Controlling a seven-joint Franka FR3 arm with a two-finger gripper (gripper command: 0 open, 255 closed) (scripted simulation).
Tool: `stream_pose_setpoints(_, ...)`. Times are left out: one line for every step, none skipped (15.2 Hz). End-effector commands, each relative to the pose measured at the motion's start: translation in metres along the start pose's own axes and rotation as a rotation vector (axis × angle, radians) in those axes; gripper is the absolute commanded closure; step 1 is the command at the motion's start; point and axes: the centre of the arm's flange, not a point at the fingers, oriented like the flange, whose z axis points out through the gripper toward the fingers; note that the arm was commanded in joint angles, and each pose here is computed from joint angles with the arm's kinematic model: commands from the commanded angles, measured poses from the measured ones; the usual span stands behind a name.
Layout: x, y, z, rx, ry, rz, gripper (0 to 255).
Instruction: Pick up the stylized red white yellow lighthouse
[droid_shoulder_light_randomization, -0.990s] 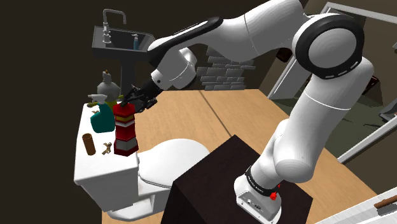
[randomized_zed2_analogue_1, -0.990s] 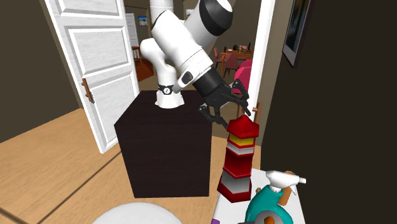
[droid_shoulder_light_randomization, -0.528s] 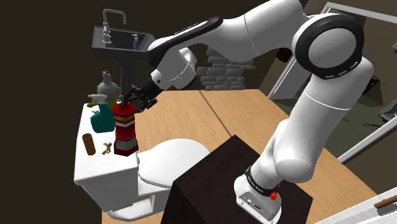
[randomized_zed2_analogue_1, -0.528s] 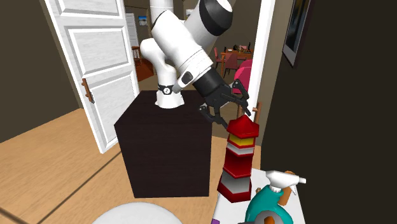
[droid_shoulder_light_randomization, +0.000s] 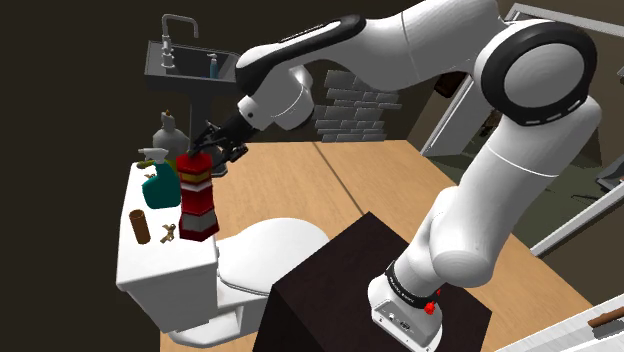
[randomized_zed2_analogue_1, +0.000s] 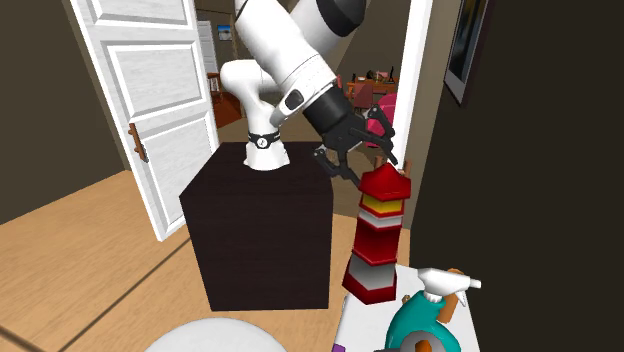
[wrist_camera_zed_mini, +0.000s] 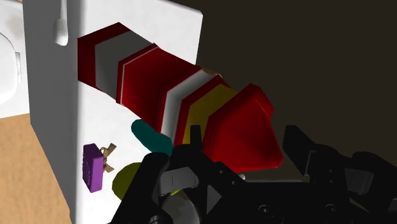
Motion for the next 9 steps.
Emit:
stream_pose_setpoints(0.002,-0.008,-0.009,0.001,0.002,-0.001,255)
stream_pose_setpoints(0.002,-0.011,-0.013,0.001,0.002,-0.001,255)
stream_pose_setpoints(0.003,-0.014,-0.017,0.001,0.002,-0.001,255)
stream_pose_setpoints(0.003,-0.018,-0.021,0.001,0.002,-0.001,255)
stream_pose_setpoints(0.004,-0.021,-0.025,0.001,0.002,-0.001,255)
stream_pose_setpoints(0.005,-0.025,-0.029,0.001,0.002,-0.001,255)
stream_pose_setpoints(0.005,-0.028,-0.033,0.001,0.002,-0.001,255)
stream_pose_setpoints(0.005,-0.029,-0.034,0.001,0.002,-0.001,255)
stream_pose_setpoints(0.005,-0.029,-0.034,0.001,0.002,-0.001,255)
